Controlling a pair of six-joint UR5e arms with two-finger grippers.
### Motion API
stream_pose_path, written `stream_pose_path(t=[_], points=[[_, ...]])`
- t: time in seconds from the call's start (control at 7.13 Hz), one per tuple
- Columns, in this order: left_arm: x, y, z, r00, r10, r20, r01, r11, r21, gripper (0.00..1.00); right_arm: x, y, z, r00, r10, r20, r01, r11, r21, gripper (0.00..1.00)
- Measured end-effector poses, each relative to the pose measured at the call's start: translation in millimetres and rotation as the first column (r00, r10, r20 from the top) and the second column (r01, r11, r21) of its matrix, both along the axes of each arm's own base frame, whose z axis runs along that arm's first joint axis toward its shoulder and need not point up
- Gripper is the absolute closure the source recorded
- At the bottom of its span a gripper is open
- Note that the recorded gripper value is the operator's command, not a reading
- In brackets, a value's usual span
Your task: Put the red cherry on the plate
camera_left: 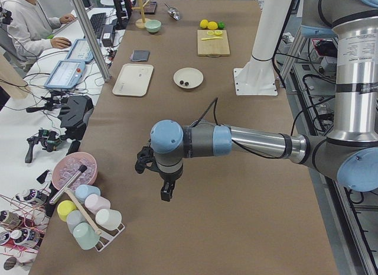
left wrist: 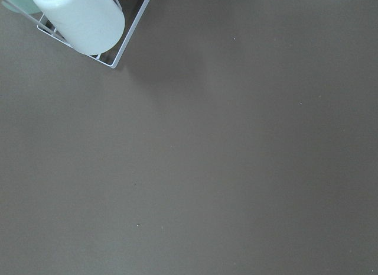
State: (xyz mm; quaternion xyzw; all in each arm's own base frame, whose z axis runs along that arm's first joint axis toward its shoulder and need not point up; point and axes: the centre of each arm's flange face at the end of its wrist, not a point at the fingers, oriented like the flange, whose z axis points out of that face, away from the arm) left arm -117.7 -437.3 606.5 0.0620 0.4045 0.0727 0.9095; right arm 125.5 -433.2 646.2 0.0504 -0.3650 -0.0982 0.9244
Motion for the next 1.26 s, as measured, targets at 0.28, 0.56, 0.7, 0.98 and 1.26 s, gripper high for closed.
stream_pose_path(t=[0.28,0.56,0.7,0.98,1.26], points=[[-7,13,4,0.997,-0.034,-0.069,0.034,0.999,0.0,0.02,8,1,-1,0.999,0.024,0.025,-0.025,0.999,0.041,0.0],[-8,11,3,0.996,-0.037,-0.076,0.038,0.999,0.004,0.02,14,10,3,0.999,0.036,0.024,-0.037,0.998,0.045,0.0],[-8,11,1,0.996,-0.038,-0.076,0.038,0.999,0.008,0.02,14,12,5,0.999,0.035,0.021,-0.036,0.998,0.045,0.0],[-8,10,-2,0.996,-0.037,-0.075,0.038,0.999,0.015,0.02,14,14,6,0.999,0.035,0.022,-0.036,0.998,0.042,0.0],[-8,8,-4,0.997,-0.036,-0.073,0.037,0.999,0.02,0.02,14,16,7,0.999,0.034,0.023,-0.035,0.999,0.041,0.0]])
